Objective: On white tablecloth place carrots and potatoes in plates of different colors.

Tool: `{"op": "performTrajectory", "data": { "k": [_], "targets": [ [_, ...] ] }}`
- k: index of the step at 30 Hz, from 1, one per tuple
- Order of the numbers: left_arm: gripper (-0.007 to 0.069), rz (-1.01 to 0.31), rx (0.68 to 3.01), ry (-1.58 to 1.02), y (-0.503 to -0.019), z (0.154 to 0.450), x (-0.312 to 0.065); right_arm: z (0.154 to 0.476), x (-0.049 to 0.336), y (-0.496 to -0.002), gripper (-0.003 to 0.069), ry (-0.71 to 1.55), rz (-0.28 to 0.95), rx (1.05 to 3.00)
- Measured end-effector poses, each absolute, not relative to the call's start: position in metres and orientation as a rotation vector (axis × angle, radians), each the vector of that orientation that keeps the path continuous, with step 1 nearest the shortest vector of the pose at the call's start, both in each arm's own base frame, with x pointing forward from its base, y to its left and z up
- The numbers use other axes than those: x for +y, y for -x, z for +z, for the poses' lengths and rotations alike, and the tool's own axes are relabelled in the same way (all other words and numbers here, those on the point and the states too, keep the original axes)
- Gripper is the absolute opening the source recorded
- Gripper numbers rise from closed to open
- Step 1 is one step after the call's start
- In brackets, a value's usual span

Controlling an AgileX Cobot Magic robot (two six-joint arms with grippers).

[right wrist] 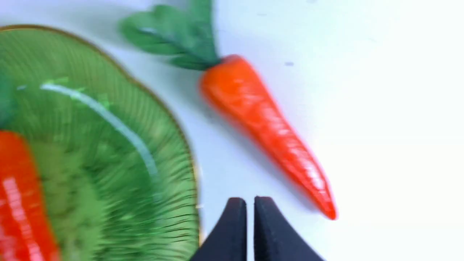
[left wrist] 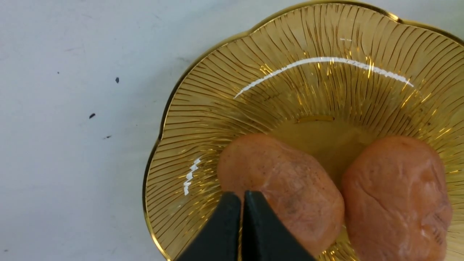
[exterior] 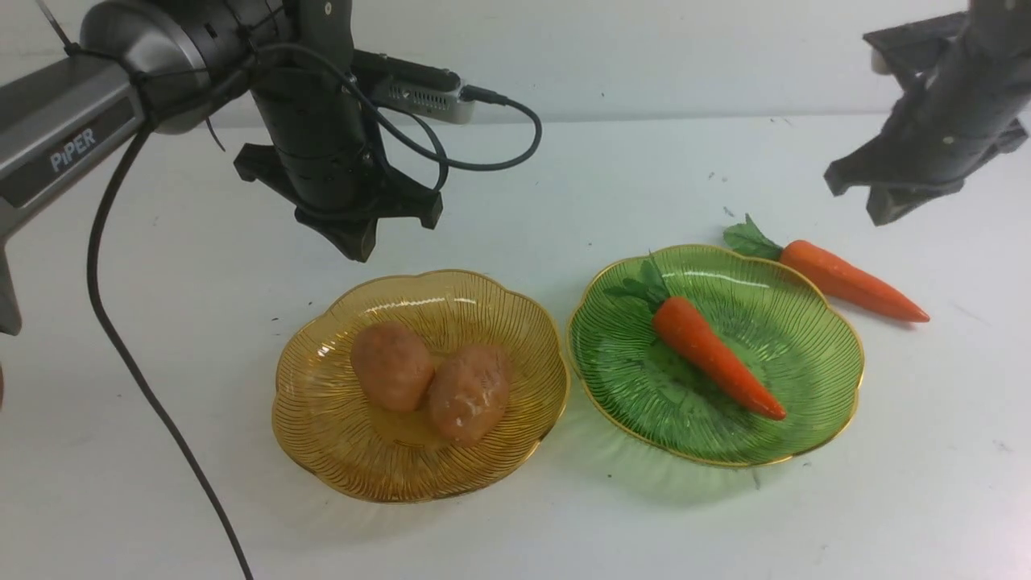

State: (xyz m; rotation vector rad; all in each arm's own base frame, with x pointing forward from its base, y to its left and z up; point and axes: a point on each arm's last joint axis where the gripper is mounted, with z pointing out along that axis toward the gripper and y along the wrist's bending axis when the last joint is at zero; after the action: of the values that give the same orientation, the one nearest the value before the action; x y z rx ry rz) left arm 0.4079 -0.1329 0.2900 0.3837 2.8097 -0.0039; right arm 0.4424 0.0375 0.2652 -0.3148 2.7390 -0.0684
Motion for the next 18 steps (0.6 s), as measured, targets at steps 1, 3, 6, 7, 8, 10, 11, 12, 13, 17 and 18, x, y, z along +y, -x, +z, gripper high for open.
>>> {"op": "performTrajectory", "data": {
  "k": [1, 3, 6, 7, 8, 10, 11, 12, 13, 17, 18],
  "targets": [
    [-0.0003, -0.004, 2.81, -0.384, -0.408, 0.29, -0.133, 0.259, 0.027, -0.446, 0.001, 0.287, -0.081, 2.753],
    [-0.0003, -0.004, 2.81, -0.384, -0.408, 0.29, -0.133, 0.247, 0.021, -0.45, 0.0027, 0.293, -0.105, 2.781],
    [-0.0003, -0.004, 2.81, -0.385, -0.408, 0.29, -0.133, 0.225, 0.02, -0.455, 0.0148, 0.341, -0.118, 2.827],
    [-0.0003, -0.004, 2.81, -0.385, -0.408, 0.29, -0.133, 0.222, 0.021, -0.456, 0.0167, 0.352, -0.119, 2.833],
    [-0.0003, -0.004, 2.81, -0.385, -0.408, 0.29, -0.133, 0.219, 0.022, -0.456, 0.0206, 0.371, -0.12, 2.838],
    [-0.0003, -0.004, 2.81, -0.385, -0.408, 0.29, -0.133, 0.211, 0.022, -0.458, 0.0281, 0.403, -0.128, 2.849],
    [-0.0003, -0.004, 2.81, -0.385, -0.408, 0.29, -0.133, 0.206, 0.023, -0.459, 0.0344, 0.427, -0.136, 2.852],
    [-0.0003, -0.004, 2.81, -0.385, -0.408, 0.29, -0.133, 0.202, 0.022, -0.461, 0.0386, 0.439, -0.144, 2.854],
    [-0.0003, -0.004, 2.81, -0.385, -0.408, 0.29, -0.133, 0.197, 0.022, -0.462, 0.0452, 0.452, -0.155, 2.853],
    [-0.0003, -0.004, 2.81, -0.385, -0.408, 0.29, -0.133, 0.183, 0.021, -0.469, 0.057, 0.477, -0.184, 2.838],
    [-0.0003, -0.004, 2.81, -0.385, -0.408, 0.29, -0.133, 0.179, 0.021, -0.47, 0.0586, 0.485, -0.191, 2.834]
  ]
}}
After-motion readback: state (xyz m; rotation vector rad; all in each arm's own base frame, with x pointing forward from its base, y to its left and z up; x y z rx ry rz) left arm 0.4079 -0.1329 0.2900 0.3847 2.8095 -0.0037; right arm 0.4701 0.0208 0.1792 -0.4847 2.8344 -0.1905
